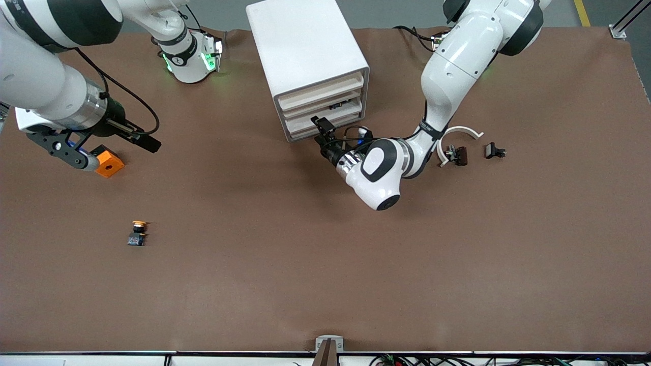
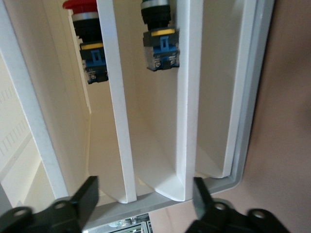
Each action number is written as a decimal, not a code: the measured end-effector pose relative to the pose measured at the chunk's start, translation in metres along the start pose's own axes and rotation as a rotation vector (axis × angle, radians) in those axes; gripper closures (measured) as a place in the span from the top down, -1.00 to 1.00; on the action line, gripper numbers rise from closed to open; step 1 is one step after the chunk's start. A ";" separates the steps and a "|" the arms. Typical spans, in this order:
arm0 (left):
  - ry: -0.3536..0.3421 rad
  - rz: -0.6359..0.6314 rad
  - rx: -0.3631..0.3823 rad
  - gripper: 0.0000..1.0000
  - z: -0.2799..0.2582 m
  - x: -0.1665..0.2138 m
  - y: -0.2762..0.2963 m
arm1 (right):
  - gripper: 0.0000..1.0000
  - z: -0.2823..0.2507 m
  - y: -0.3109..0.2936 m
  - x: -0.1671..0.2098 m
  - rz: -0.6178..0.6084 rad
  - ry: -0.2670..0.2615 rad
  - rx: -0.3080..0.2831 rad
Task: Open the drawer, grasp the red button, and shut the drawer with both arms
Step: 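Grasp the drawer handle of the white cabinet with the left gripper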
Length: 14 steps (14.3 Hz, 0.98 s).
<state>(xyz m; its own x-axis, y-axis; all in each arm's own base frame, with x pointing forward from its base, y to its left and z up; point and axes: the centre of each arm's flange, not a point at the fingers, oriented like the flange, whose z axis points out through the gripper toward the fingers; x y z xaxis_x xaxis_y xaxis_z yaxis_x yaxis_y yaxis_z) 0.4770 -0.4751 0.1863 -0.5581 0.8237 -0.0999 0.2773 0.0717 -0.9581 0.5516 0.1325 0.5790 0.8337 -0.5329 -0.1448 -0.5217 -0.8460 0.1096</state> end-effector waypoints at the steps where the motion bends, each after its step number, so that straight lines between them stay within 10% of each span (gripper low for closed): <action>1: -0.002 0.000 0.006 0.44 0.003 -0.001 0.000 | 1.00 0.001 -0.005 -0.004 0.008 0.001 -0.002; 14: 0.095 -0.032 0.084 0.05 0.042 0.002 -0.009 | 1.00 0.005 -0.015 -0.011 0.024 -0.003 -0.012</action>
<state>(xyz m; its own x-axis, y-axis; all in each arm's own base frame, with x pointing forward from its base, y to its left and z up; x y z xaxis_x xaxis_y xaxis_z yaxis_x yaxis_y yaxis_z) 0.4407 -0.4971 0.1832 -0.4877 0.8718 -0.0464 0.1916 0.0550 -0.9799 0.5492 0.1506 0.5737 0.8208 -0.5527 -0.1445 -0.5390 -0.8330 0.1247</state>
